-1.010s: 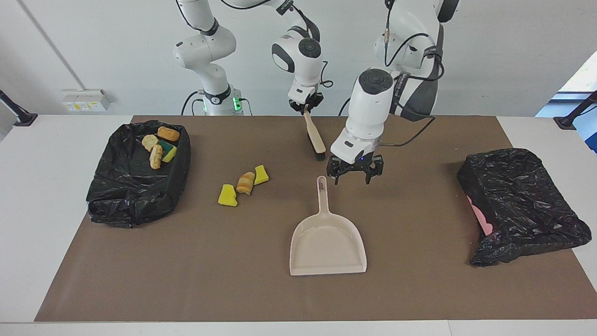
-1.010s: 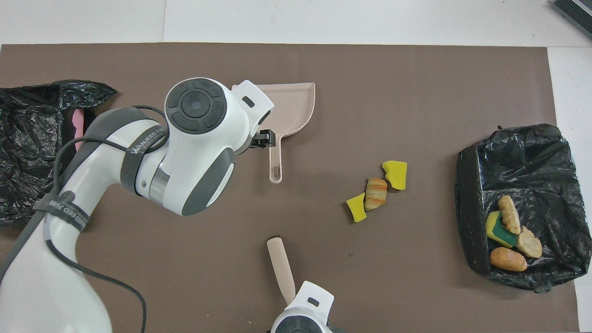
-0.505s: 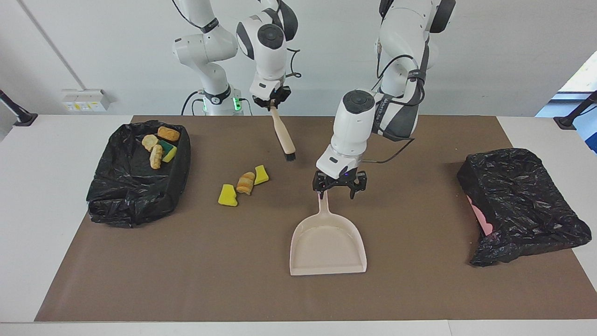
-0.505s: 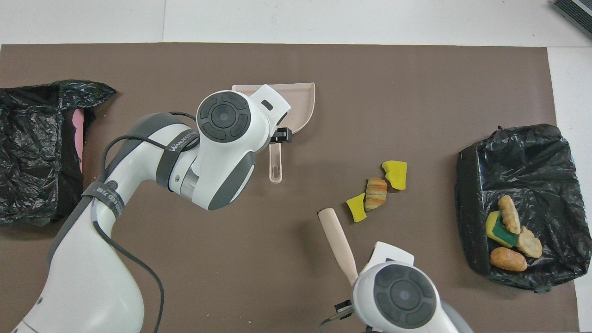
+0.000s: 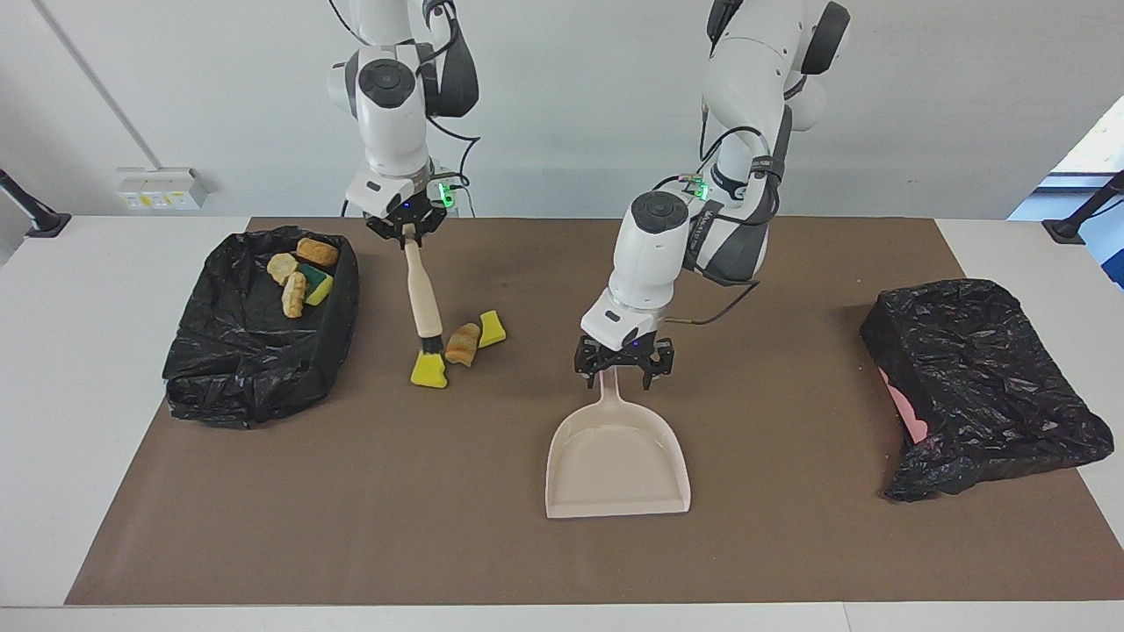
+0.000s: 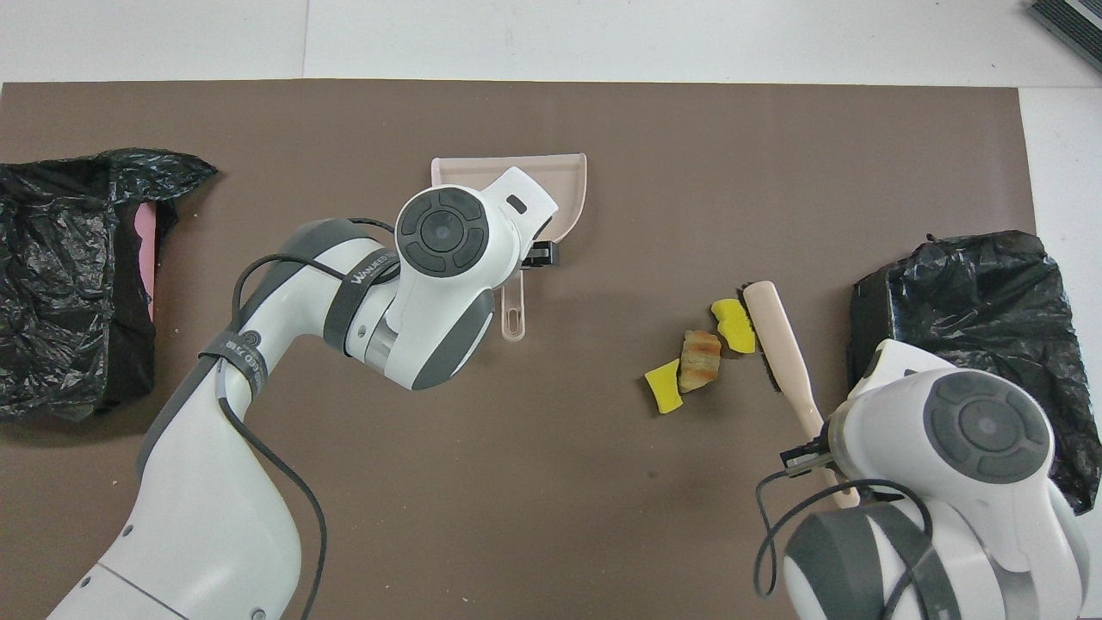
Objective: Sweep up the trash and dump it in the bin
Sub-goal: 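Grasp the brush with the right gripper while the left gripper holds the dustpan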
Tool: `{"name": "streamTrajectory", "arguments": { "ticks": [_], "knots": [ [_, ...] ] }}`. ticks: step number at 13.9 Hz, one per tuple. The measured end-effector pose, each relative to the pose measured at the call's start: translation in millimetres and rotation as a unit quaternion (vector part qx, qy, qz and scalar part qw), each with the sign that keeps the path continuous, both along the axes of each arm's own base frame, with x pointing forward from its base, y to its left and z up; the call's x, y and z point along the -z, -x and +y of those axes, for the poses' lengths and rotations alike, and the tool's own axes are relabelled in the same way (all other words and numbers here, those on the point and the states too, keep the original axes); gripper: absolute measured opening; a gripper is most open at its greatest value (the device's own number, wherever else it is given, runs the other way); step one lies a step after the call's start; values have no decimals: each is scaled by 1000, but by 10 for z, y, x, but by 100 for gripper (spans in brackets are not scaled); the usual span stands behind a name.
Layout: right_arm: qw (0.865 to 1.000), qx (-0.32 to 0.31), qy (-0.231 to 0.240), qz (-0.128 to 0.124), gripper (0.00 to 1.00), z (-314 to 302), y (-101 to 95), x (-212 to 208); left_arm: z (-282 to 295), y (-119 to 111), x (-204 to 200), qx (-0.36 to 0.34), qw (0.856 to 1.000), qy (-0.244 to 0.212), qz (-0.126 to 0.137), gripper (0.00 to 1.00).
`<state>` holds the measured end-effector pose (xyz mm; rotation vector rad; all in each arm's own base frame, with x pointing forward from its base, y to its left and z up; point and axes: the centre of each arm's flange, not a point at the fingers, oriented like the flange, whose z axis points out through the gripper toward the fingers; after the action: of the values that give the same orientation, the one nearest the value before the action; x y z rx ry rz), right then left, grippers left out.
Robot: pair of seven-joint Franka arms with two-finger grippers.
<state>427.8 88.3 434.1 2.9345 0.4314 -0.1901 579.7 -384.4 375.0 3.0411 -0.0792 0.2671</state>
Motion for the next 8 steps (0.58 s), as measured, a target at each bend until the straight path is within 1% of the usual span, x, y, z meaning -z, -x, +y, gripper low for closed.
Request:
{"name": "streamTrajectory", "arguments": {
  "ticks": [2, 4, 5, 6, 7, 8],
  "knots": [
    [1000, -5, 16, -11, 26, -229, -202, 205, -60, 104, 130, 6, 1000, -7, 11, 100],
    [1000, 3, 9, -7, 26, -425, -360, 477, -140, 196, 200, 11, 1000, -11, 17, 100],
    [1000, 5, 4, 3, 26, -464, -396, 605, -156, 208, 201, 12, 1000, -11, 17, 100],
    [1000, 4, -1, 17, 26, -459, -407, 730, -155, 207, 200, 11, 1000, -11, 17, 95],
    [1000, 1, -3, 29, 26, -429, -400, 825, -148, 202, 199, 11, 1000, -11, 17, 84],
    [999, -4, -4, 41, 26, -379, -376, 898, -142, 197, 199, 10, 1000, -11, 17, 84]
  ]
}}
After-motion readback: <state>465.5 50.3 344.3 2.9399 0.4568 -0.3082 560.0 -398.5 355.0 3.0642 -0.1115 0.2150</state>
